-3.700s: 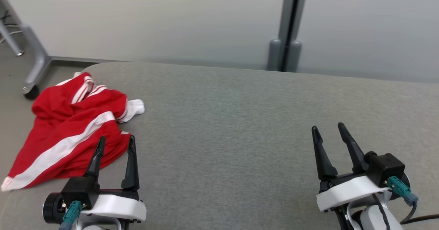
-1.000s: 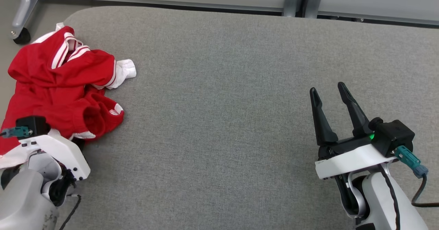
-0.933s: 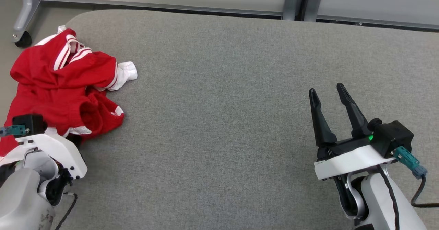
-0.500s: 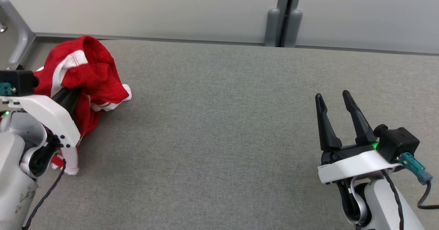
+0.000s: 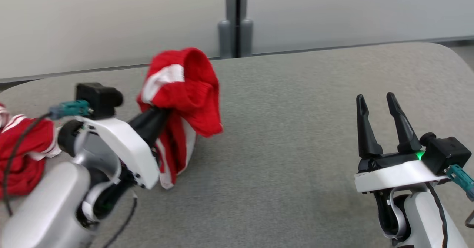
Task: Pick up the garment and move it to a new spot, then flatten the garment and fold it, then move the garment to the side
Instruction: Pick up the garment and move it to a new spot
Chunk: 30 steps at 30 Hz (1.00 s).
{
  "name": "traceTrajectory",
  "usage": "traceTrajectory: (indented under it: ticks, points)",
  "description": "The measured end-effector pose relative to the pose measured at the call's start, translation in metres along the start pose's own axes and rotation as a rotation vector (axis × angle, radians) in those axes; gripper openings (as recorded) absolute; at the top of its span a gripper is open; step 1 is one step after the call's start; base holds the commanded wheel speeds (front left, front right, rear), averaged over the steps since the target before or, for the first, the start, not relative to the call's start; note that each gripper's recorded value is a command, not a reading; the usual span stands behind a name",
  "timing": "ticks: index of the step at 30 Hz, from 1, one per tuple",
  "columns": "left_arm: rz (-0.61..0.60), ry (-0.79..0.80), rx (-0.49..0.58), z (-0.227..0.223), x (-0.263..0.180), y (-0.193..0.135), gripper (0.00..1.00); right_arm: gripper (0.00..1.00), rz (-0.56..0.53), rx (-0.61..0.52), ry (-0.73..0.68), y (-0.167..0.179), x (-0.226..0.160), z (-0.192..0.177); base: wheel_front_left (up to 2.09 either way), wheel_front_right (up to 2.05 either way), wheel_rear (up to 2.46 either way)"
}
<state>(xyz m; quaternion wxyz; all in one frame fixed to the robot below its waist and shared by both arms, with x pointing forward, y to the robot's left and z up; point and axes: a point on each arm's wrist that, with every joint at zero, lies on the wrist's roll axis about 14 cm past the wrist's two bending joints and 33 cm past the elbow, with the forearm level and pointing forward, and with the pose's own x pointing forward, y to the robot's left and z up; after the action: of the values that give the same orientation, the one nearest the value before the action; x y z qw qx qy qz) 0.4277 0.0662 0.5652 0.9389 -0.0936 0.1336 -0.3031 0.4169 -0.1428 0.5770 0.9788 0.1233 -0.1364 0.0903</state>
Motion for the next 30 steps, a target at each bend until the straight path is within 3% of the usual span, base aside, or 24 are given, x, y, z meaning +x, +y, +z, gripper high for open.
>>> traceTrajectory:
  ticks: [14,15,16,23,30]
  points:
    - [-0.290,0.167,-0.167,-0.087,0.085,-0.109,0.00,1.00,-0.137,-0.058,0.019,-0.051,-0.015,0.000,0.00,0.00,0.00]
    - [-0.300,0.175,-0.187,-0.093,0.090,-0.114,0.33,1.00,-0.140,-0.061,0.022,-0.052,-0.015,-0.001,0.00,0.00,0.00]
    - [-0.301,0.192,-0.193,-0.101,0.093,-0.116,1.00,1.00,-0.139,-0.064,0.024,-0.053,-0.015,-0.002,0.00,0.00,0.00]
    - [-0.264,0.183,-0.170,-0.115,0.099,-0.106,1.00,1.00,-0.105,-0.066,0.019,-0.044,-0.009,-0.001,0.00,0.00,0.00]
    - [-0.165,-0.004,-0.111,-0.077,0.082,-0.070,1.00,1.00,-0.043,-0.047,0.022,-0.024,-0.005,-0.005,0.00,0.00,0.00]
